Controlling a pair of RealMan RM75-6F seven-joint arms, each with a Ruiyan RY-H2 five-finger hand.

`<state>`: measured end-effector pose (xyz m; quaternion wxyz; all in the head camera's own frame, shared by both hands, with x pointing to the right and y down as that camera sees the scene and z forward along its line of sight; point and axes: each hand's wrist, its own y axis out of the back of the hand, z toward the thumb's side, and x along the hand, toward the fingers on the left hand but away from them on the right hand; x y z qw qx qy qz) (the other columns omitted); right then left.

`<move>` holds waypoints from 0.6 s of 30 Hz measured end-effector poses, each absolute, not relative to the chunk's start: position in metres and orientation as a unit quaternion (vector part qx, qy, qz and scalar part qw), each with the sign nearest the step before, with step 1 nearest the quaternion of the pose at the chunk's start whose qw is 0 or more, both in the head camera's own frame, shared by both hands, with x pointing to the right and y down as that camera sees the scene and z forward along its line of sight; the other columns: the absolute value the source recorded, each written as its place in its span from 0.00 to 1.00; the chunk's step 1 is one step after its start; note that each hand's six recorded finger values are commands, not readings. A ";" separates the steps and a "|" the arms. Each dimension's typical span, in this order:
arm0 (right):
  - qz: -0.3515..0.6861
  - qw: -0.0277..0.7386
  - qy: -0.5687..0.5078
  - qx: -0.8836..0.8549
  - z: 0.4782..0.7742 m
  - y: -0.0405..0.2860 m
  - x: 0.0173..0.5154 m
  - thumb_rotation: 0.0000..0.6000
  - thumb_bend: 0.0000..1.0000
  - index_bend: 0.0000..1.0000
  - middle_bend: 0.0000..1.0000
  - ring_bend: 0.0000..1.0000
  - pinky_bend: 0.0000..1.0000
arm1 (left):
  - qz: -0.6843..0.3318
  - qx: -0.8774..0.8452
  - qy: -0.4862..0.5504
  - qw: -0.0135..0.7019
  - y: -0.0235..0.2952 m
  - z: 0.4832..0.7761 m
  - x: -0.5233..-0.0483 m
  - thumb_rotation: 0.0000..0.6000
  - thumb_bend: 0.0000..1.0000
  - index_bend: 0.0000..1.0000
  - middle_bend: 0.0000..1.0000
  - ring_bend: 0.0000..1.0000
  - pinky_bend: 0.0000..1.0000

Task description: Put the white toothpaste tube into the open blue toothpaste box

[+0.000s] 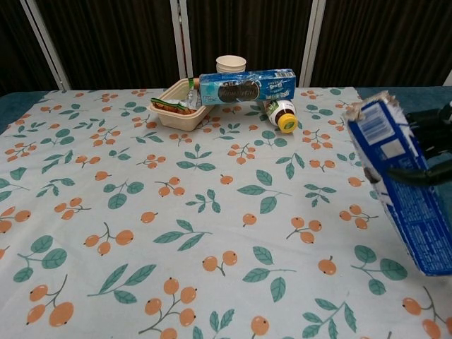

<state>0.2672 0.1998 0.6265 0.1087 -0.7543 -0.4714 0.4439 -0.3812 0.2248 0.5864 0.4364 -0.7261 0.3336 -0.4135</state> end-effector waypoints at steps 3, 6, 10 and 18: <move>0.472 0.139 -0.437 -0.753 0.641 0.211 0.259 1.00 0.48 0.46 0.58 0.52 0.32 | -0.414 -0.726 0.336 0.434 0.224 0.586 -0.382 1.00 0.01 0.26 0.25 0.23 0.39; 0.483 0.154 -0.419 -0.753 0.654 0.219 0.245 1.00 0.48 0.46 0.57 0.52 0.32 | -0.415 -0.726 0.337 0.432 0.225 0.587 -0.382 1.00 0.01 0.26 0.24 0.23 0.39; 0.489 0.176 -0.404 -0.753 0.667 0.219 0.222 1.00 0.48 0.33 0.51 0.39 0.28 | -0.414 -0.727 0.337 0.431 0.225 0.587 -0.381 1.00 0.01 0.26 0.24 0.23 0.39; 0.502 0.213 -0.361 -0.756 0.671 0.215 0.190 1.00 0.39 0.00 0.11 0.00 0.07 | -0.422 -0.727 0.340 0.422 0.225 0.587 -0.383 1.00 0.01 0.24 0.21 0.22 0.35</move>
